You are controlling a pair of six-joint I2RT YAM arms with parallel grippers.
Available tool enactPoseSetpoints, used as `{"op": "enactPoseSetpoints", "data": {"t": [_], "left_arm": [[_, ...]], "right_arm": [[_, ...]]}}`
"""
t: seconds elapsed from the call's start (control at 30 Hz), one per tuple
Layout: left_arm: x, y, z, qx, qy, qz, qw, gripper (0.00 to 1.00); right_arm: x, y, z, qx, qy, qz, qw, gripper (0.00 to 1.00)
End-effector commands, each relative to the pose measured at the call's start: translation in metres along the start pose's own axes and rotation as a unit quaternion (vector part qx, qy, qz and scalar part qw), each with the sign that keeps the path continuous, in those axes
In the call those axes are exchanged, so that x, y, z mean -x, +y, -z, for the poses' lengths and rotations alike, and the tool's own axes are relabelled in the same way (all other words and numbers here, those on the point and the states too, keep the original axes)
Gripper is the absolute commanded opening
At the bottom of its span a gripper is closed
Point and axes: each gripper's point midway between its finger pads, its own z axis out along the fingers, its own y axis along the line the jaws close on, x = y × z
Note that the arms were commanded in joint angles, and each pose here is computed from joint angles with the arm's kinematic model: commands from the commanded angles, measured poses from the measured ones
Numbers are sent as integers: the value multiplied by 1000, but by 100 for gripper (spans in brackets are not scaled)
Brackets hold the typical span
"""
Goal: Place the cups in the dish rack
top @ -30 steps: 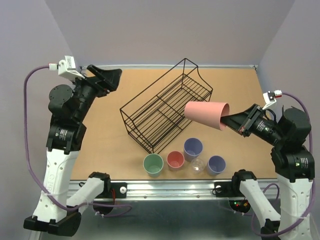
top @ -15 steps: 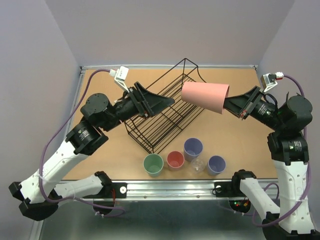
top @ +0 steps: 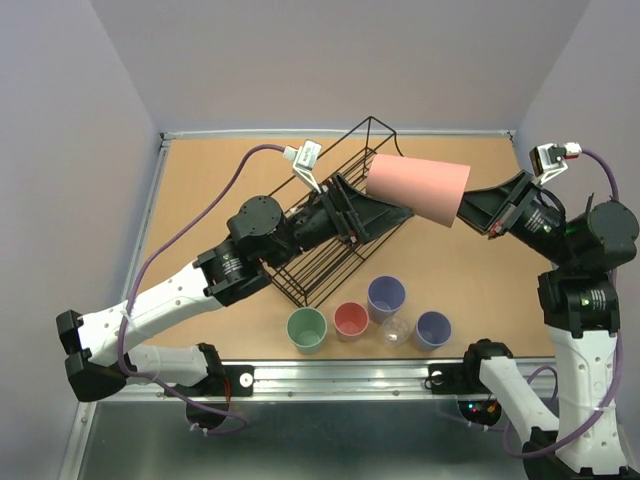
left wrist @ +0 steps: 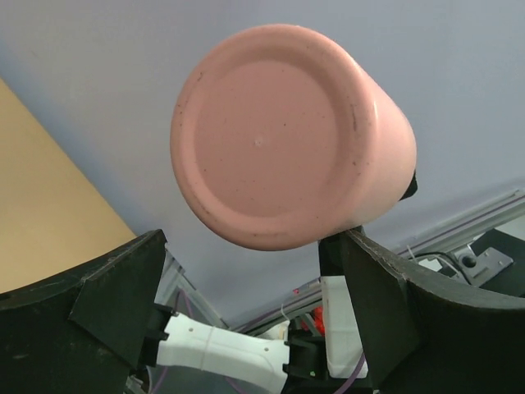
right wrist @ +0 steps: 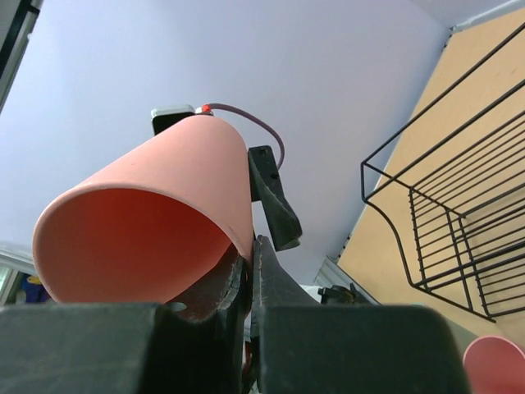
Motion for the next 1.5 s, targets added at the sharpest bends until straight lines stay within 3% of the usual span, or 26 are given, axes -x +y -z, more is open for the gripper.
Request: {"op": "enactPoseSetpoints", "data": {"t": [0.0,0.17,0.33,0.53,0.93,0.97,1.03,1.07,1.1,1.13,1.17,1.2,1.3,1.4,1.43,1.47], "left_arm": [[50,-70,12,-112,-92,3,990,99],[67,-97,37,-160,-125,-9,979,99],[69,-85,42,-140,-138,-1,980,99],[62,-81,30,-139,-126,4,982,99],[40,-81,15,-152,-75,-3,986,98],[39,-82,16,-153,-73,-3,985,94],[40,-82,17,-154,-74,-4,985,77],[39,-81,18,-153,-74,-3,985,55],[40,-84,19,-156,-75,-5,985,39],[39,-82,19,-154,-74,-6,985,13],[41,-84,21,-156,-77,-5,985,4],[41,-82,22,-150,-77,-7,986,0],[47,-77,26,-127,-88,-15,988,0],[57,-68,31,-86,-92,-36,991,0],[61,-65,33,-74,-91,-45,992,0],[74,-63,36,-60,-103,-63,991,0]], "right_arm": [[-11,20,8,39,16,28,999,1],[-14,17,9,37,17,22,999,0],[-14,17,9,39,25,24,999,0],[-18,17,8,44,43,44,997,0],[-6,15,4,35,14,43,998,0],[-5,14,3,34,13,43,998,1],[-5,11,3,32,13,40,999,0],[-5,9,2,30,13,42,999,0],[-6,6,2,28,12,40,999,0],[-7,4,2,27,13,41,999,0],[-7,3,2,26,12,42,999,0],[-7,1,2,24,12,40,999,1],[-9,-5,2,20,13,37,999,2],[-11,-9,3,17,15,36,999,25],[-12,-9,3,17,16,35,999,39],[-12,-10,2,17,17,37,999,45]]}}
